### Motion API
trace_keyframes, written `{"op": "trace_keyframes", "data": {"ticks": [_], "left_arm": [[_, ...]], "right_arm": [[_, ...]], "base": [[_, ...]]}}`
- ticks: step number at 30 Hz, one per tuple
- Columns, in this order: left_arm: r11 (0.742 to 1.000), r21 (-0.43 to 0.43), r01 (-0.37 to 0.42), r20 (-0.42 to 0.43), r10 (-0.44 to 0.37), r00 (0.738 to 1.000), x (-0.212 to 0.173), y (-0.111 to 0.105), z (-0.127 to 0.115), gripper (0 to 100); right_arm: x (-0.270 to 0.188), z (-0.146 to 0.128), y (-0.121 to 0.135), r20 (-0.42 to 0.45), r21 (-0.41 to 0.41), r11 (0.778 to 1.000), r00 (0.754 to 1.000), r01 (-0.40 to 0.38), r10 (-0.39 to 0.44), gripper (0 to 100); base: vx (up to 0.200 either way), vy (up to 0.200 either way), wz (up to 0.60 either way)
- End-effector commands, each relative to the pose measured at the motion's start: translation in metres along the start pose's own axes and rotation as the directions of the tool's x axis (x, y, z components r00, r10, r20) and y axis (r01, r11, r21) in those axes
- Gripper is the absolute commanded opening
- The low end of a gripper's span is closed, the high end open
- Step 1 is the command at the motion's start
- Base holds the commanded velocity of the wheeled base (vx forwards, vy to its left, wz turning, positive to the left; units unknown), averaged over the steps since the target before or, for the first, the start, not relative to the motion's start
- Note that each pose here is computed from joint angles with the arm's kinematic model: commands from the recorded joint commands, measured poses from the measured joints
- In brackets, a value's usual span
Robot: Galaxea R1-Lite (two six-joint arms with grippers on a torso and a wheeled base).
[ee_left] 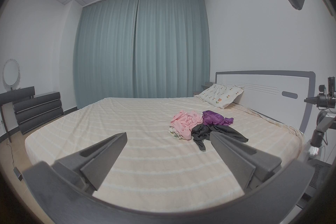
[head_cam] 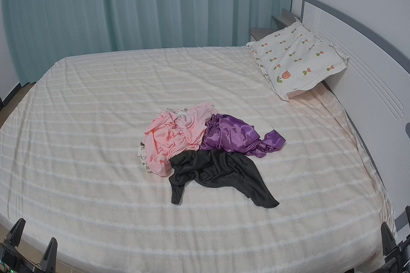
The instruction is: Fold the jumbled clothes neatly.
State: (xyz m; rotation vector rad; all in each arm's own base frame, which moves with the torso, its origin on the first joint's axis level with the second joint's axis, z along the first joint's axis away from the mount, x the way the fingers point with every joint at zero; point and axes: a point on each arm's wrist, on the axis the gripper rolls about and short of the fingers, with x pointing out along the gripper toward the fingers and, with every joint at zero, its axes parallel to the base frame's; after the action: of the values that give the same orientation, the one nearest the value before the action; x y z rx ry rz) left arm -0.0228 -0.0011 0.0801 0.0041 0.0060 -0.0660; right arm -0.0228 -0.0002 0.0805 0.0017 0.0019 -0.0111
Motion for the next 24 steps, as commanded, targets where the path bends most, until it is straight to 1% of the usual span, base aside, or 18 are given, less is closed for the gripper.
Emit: {"op": "trace_keyframes", "data": {"ticks": [1,19,20,21,22,23,24], "left_arm": [[1.000,0.000,0.002,-0.008,-0.002,1.000,0.001,0.000,-0.005,100],[1.000,0.000,0.000,-0.008,0.000,1.000,0.001,0.000,-0.005,100],[1.000,0.000,0.000,-0.008,0.000,1.000,0.001,0.000,-0.005,100],[1.000,0.000,0.000,-0.008,0.000,1.000,0.001,0.000,-0.005,100],[1.000,0.001,0.002,-0.008,-0.002,1.000,0.001,0.000,-0.005,100],[1.000,0.001,0.000,-0.008,0.000,1.000,0.001,0.000,-0.005,100],[1.000,0.001,0.000,-0.008,0.000,1.000,0.001,0.000,-0.005,100]], "right_arm": [[0.000,-0.005,0.000,-0.001,0.000,1.000,1.000,0.000,0.000,100],[0.000,-0.004,0.000,0.005,-0.008,1.000,1.000,-0.002,0.002,100],[-0.002,0.007,0.000,0.042,0.007,1.000,0.999,-0.010,0.010,100],[-0.008,0.043,0.001,0.106,0.056,0.998,0.994,-0.030,0.023,100],[-0.010,0.076,0.001,0.135,0.123,0.991,0.990,-0.051,0.034,100],[-0.008,0.088,0.001,0.118,0.162,0.985,0.992,-0.059,0.040,100],[-0.008,0.088,0.001,0.118,0.162,0.985,0.992,-0.059,0.040,100]], "base": [[0.000,0.000,0.00],[0.000,0.000,0.00],[0.000,0.000,0.00],[0.000,0.000,0.00],[0.000,0.000,0.00],[0.000,0.000,0.00],[0.000,0.000,0.00]]}}
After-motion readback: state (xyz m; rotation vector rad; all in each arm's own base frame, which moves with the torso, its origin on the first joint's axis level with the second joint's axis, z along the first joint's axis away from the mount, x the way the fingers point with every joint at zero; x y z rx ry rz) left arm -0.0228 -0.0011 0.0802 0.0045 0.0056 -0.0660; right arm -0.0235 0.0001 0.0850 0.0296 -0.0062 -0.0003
